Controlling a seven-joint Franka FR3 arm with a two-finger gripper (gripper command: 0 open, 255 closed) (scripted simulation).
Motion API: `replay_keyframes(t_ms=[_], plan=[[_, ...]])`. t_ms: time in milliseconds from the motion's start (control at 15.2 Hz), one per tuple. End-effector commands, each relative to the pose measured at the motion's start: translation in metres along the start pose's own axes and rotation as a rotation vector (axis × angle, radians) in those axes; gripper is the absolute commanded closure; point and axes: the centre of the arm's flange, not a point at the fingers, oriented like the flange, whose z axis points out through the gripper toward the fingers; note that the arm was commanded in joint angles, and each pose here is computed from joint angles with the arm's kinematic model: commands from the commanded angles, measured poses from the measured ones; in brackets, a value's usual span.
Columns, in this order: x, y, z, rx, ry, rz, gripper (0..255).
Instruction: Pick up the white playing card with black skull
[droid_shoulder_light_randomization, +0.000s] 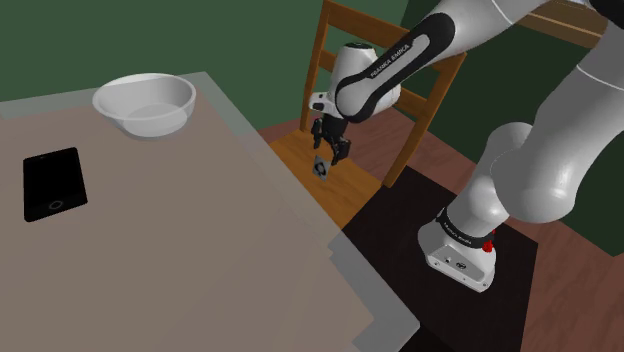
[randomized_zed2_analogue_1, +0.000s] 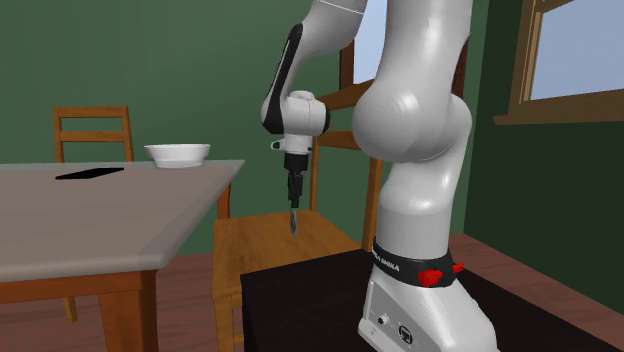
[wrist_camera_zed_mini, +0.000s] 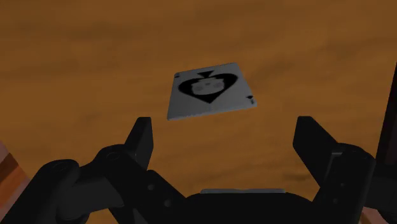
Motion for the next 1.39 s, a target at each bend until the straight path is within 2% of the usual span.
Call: replay_keyframes(t_ms=[0, 462, 594, 660, 1320], plan=[[0.003, 0.006, 0.016, 0.0, -0.001, -0.077, 0], [-0.001, 0.006, 0.056, 0.0, -0.001, -0.077, 0], [-0.001, 0.006, 0.056, 0.0, -0.001, -0.077, 0], [-0.001, 0.006, 0.056, 0.0, -0.001, -0.077, 255], [0.0, 0.006, 0.051, 0.0, -0.001, -0.077, 255]])
